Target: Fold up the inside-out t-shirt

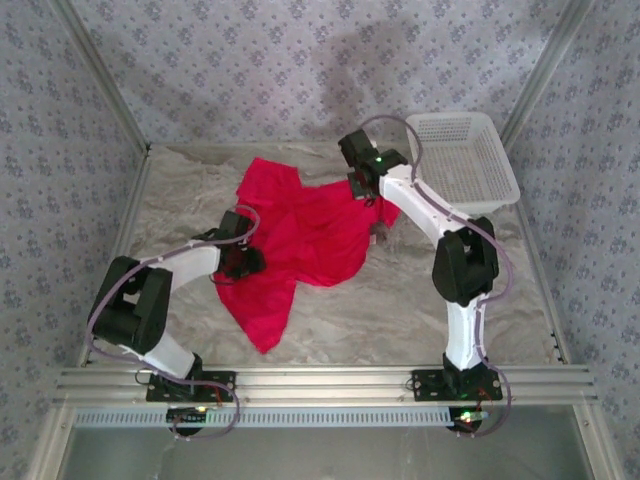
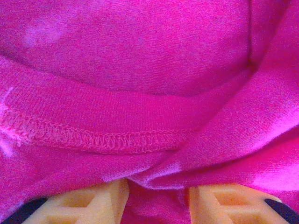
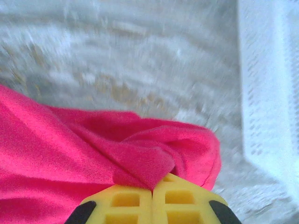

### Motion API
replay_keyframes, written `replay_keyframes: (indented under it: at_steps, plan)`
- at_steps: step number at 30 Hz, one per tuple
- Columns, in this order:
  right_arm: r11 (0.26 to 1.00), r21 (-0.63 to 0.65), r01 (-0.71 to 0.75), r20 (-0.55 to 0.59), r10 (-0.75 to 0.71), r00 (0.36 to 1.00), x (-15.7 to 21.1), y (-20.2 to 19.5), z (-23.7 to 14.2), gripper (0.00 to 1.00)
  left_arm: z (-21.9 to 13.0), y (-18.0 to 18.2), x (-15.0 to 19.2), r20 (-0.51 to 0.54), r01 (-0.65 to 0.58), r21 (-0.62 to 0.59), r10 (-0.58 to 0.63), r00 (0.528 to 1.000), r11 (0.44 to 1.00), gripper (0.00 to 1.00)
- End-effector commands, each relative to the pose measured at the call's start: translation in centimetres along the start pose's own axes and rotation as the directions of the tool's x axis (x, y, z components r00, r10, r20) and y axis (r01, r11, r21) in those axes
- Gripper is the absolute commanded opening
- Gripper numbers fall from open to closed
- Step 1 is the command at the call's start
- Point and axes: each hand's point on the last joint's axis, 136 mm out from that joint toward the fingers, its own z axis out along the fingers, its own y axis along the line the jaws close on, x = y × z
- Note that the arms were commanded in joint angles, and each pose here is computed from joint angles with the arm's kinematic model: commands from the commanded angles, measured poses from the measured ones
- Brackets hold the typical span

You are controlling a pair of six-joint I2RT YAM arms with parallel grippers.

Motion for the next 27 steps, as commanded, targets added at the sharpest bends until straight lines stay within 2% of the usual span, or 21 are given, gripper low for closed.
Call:
replay_keyframes:
  at_steps: [1,3,4,6,7,8,9,10,13,15,18,20,23,27]
  plan:
    - [0.995,0.099,0.024,0.149,-0.039,0.988,-5.3,-2.9,-2.2,0.00,1.3,4.4,3.3,-0.115,-0.024,-0.179,0.003,0.993,0.984,0.40]
    - [0.994,0.109,0.017,0.194,-0.038,0.980,-8.0,-3.0,-0.8,0.00,1.2,4.4,3.5,-0.117,-0.020,-0.173,0.000,0.993,0.985,0.39]
    - [0.993,0.115,0.018,0.207,-0.041,0.977,-9.3,-2.6,0.6,0.05,1.2,4.3,3.5,-0.116,-0.018,-0.168,-0.002,0.993,0.986,0.39]
    - [0.993,0.112,0.025,0.225,-0.050,0.973,-11.5,-1.7,2.8,0.29,1.0,4.2,3.5,-0.110,-0.014,-0.159,-0.003,0.994,0.987,0.39]
    - [0.992,0.123,0.026,0.211,-0.052,0.976,-11.9,-1.4,3.9,0.56,0.9,4.1,3.5,-0.107,-0.012,-0.153,-0.004,0.994,0.988,0.39]
    - [0.991,0.135,0.010,0.221,-0.040,0.974,-12.7,-1.6,3.7,0.76,0.7,4.0,3.5,-0.105,-0.013,-0.150,-0.003,0.994,0.989,0.39]
    - [0.991,0.134,0.008,0.222,-0.038,0.974,-12.9,-1.5,3.5,0.85,0.6,4.1,3.5,-0.103,-0.013,-0.150,-0.003,0.995,0.989,0.39]
    - [0.992,0.126,0.015,0.206,-0.041,0.978,-12.5,-1.3,3.3,0.90,0.4,4.0,3.4,-0.099,-0.013,-0.148,-0.002,0.995,0.989,0.39]
    - [0.995,0.087,0.052,0.096,-0.060,0.994,-9.1,-0.3,2.8,0.90,0.0,3.7,3.0,-0.085,-0.012,-0.134,0.000,0.996,0.991,0.39]
    - [0.999,0.021,0.024,0.018,-0.024,1.000,-5.5,0.6,3.0,0.85,-0.2,3.3,2.7,-0.077,-0.009,-0.120,0.000,0.997,0.993,0.39]
    - [0.994,-0.076,-0.075,-0.060,0.071,0.996,-0.3,0.5,2.3,0.66,-0.5,2.7,2.2,-0.065,-0.012,-0.101,0.006,0.998,0.995,0.39]
    - [0.976,-0.132,-0.171,-0.123,0.155,0.980,3.0,0.3,2.2,0.50,-0.6,2.6,2.0,-0.062,-0.019,-0.100,0.012,0.998,0.995,0.39]
    - [0.930,-0.232,-0.286,-0.210,0.239,0.948,6.8,0.9,2.6,0.38,-0.7,2.6,2.0,-0.065,-0.025,-0.103,0.019,0.998,0.994,0.39]
    - [0.902,-0.259,-0.346,-0.302,0.264,0.916,11.0,1.4,3.9,0.39,-0.8,2.7,2.0,-0.058,-0.019,-0.102,0.013,0.998,0.995,0.39]
